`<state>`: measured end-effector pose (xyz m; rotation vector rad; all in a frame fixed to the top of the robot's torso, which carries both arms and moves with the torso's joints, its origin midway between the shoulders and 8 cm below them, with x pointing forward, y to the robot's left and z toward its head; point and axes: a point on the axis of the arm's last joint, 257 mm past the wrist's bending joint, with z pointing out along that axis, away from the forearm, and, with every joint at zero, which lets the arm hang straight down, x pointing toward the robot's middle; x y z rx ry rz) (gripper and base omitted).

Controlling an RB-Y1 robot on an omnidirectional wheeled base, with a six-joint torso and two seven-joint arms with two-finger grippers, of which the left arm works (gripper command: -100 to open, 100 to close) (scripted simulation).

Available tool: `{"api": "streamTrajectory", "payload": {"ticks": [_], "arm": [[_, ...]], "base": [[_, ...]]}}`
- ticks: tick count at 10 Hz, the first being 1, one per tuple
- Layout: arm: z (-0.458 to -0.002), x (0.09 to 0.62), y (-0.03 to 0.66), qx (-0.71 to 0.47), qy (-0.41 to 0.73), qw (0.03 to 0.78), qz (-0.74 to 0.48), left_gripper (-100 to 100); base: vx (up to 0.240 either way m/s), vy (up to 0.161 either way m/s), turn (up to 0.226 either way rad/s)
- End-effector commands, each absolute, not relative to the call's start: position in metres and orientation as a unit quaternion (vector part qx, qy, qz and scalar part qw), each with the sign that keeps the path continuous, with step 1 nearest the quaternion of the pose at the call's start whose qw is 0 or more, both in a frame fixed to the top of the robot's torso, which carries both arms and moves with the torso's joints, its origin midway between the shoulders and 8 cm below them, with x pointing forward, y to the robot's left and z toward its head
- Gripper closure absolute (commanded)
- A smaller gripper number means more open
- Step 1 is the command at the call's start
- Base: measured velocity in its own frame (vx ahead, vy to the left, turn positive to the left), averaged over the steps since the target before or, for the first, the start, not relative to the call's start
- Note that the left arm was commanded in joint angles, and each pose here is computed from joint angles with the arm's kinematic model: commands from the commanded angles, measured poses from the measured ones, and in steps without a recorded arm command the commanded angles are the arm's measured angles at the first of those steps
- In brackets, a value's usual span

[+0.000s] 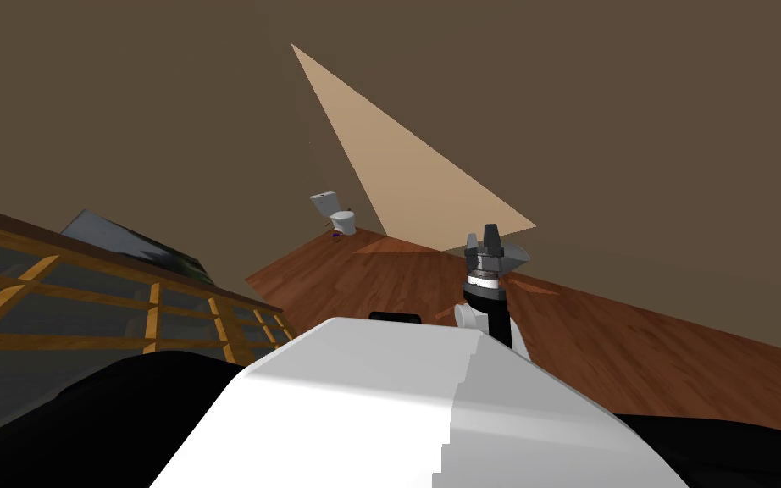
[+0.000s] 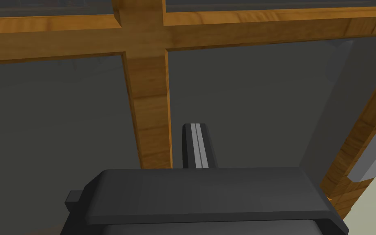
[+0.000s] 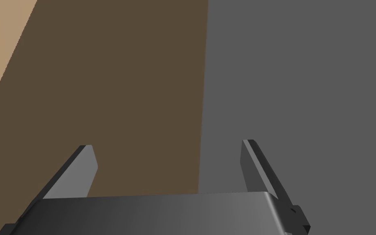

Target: Push the door open

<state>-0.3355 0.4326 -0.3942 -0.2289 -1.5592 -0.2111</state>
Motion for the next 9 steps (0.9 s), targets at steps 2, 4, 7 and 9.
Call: {"api": "streamTrajectory", "payload": {"ticks": [2, 4, 7, 9], "arm": [[-0.4038, -0.3348, 0.4096, -0.104, -0.706, 0.697, -0.073, -100], [-0.4038, -0.3348, 0.4096, -0.104, -0.706, 0.697, -0.073, -100], [-0.4038, -0.3348, 0.4096, -0.104, -0.706, 0.697, -0.073, -100], [-0.4038, -0.3348, 0.4096, -0.104, -0.706, 0.697, -0.073, -100]], "base": [[-0.015, 0.0, -0.002], [-0.017, 0.001, -0.003], [0.0, 0.0, 0.0], [0.004, -0.01, -0.021]]}}
